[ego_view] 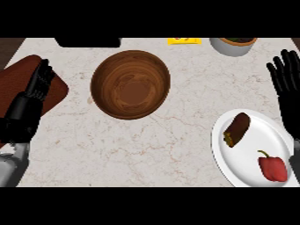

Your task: Pick the sweet potato from the plate and place it in the bowl

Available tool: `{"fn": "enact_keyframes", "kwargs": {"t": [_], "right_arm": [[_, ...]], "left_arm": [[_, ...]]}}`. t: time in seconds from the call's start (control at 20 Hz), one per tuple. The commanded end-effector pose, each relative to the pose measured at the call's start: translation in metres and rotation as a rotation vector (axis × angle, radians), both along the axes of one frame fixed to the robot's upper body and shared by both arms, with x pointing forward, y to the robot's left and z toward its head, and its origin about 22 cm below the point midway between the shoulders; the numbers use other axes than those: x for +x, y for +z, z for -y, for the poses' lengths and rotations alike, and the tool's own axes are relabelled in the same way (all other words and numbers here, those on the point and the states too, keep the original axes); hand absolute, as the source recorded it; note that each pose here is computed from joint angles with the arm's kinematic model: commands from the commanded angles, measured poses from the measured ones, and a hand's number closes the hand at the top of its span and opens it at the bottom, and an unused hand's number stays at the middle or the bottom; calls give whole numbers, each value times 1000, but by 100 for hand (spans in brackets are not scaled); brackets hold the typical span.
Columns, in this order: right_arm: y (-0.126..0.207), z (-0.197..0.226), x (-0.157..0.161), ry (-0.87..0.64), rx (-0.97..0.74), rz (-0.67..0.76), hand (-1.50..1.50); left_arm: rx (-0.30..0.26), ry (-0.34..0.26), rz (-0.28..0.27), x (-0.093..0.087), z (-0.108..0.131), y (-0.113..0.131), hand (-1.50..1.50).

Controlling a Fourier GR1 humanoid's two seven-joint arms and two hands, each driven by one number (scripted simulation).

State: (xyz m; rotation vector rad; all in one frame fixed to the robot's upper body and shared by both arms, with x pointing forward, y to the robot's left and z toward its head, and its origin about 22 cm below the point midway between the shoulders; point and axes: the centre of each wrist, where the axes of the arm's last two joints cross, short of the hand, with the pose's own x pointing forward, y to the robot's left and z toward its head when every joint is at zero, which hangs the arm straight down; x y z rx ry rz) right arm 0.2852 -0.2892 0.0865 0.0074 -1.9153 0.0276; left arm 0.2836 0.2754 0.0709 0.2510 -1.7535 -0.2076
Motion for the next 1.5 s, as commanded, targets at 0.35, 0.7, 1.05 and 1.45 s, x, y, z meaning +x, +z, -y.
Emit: {"fn": "enact_keyframes", "kwargs": {"t": [0.35,0.7,1.05,1.45], "right_arm": [[-89,91,-61,-791,-470,-397,150],[-116,-43,-35,-1060,-335,-140,-150],[-140,-20,-39,-1095,-471,-373,-150],[-118,4,-15,-998,-562,-727,-150]], "left_arm": [[-60,-29,-231,-8,-11,-19,0],[-102,-127,-335,-7,-11,-22,0],[-94,-97,-344,3,-10,-13,0],[-87,-133,-351,4,-7,-11,0]]}}
